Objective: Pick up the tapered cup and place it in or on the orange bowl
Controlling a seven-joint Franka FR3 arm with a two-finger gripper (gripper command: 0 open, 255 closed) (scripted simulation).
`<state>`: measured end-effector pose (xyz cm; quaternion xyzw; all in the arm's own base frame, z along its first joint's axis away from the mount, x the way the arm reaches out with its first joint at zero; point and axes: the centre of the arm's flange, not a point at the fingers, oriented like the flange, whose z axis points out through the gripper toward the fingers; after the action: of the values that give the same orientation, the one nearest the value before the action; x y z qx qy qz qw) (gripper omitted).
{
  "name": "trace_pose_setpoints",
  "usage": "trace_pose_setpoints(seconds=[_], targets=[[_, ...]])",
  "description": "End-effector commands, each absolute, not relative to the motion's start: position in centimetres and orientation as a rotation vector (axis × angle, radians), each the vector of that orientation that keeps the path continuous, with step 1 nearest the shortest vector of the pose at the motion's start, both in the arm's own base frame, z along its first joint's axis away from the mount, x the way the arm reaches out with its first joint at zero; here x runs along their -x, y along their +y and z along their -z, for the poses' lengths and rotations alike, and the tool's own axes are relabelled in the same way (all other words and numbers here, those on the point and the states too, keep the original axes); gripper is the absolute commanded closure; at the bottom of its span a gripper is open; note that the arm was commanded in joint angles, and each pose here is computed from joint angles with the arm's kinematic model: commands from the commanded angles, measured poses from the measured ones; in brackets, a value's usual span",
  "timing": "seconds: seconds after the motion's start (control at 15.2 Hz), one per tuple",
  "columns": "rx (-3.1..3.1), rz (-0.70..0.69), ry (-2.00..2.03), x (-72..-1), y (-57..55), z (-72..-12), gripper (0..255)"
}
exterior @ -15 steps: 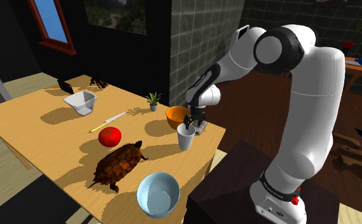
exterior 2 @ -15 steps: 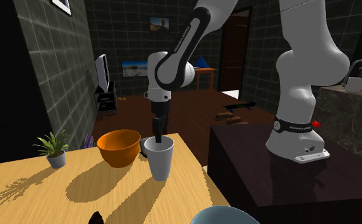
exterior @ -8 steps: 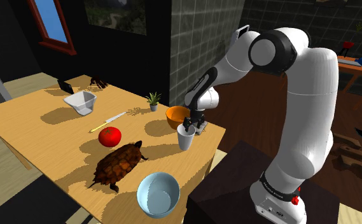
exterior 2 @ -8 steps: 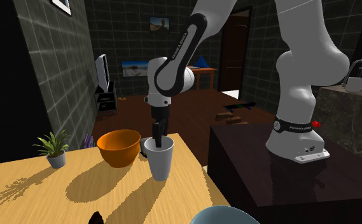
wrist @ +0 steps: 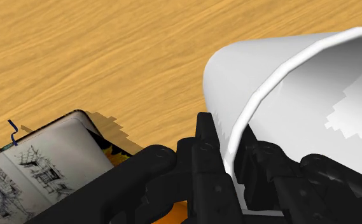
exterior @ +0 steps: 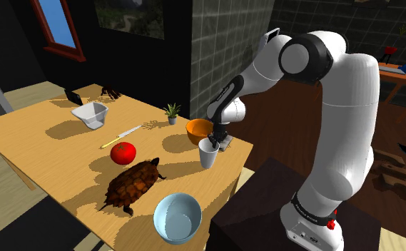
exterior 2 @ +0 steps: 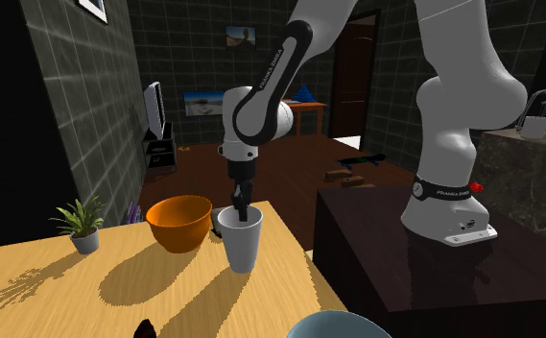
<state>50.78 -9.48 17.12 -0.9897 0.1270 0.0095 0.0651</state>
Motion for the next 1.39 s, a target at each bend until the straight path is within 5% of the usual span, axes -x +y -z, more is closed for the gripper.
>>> trace_pose_setpoints(seconds=[0.0, 1.32], targets=[[2.987, -0.029, 0.384, -50.8, -9.5, -17.1, 255], [2.987, -0.029, 0.384, -50.8, -9.5, -25.5, 255]])
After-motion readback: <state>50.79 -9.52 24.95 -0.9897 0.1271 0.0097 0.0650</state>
